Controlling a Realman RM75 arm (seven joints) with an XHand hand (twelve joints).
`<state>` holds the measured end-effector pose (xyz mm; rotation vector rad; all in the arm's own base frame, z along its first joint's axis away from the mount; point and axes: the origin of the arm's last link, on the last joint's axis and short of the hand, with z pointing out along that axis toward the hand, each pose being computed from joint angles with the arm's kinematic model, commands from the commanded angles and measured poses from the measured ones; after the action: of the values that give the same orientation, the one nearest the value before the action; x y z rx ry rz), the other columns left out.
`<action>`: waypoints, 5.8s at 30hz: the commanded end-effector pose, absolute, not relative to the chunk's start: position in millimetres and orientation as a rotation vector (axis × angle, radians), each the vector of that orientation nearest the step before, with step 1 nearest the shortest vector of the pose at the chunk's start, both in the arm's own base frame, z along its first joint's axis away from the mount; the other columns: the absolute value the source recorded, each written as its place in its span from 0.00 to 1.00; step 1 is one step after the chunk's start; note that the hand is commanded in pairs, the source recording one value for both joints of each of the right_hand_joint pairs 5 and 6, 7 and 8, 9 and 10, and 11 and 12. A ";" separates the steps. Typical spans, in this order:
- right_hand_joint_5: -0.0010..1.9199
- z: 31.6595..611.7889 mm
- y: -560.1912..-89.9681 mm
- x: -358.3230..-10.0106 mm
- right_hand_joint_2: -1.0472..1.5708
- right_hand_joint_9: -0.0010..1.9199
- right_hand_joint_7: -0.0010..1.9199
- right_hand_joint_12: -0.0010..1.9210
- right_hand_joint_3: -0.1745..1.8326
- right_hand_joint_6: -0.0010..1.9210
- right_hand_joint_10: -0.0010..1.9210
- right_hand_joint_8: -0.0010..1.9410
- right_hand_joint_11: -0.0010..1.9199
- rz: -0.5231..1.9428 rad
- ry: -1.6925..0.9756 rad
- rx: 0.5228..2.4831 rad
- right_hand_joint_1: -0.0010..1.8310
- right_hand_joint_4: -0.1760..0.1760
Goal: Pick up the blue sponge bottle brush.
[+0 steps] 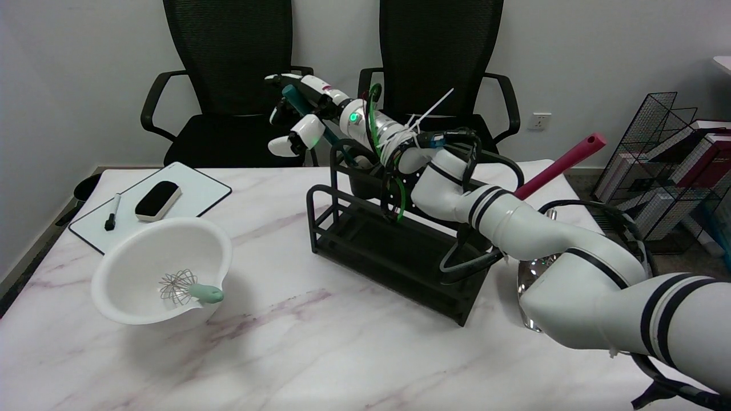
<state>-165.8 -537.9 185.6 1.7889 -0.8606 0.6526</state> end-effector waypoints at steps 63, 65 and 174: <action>1.00 266.5 -497.9 -164.5 1.00 1.00 1.00 1.00 0.35 1.00 1.00 0.99 1.00 1.015 -0.994 1.623 0.49 0.50; 1.00 263.3 -495.8 -170.0 1.00 1.00 1.00 1.00 0.35 1.00 1.00 0.99 1.00 1.031 -1.032 1.611 0.48 0.50; 1.00 277.7 -503.8 -63.4 1.00 1.00 1.00 1.00 0.27 1.00 1.00 0.99 1.00 1.494 -1.144 1.688 0.53 0.50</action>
<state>-96.6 -515.4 275.2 1.6695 -1.1088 1.3870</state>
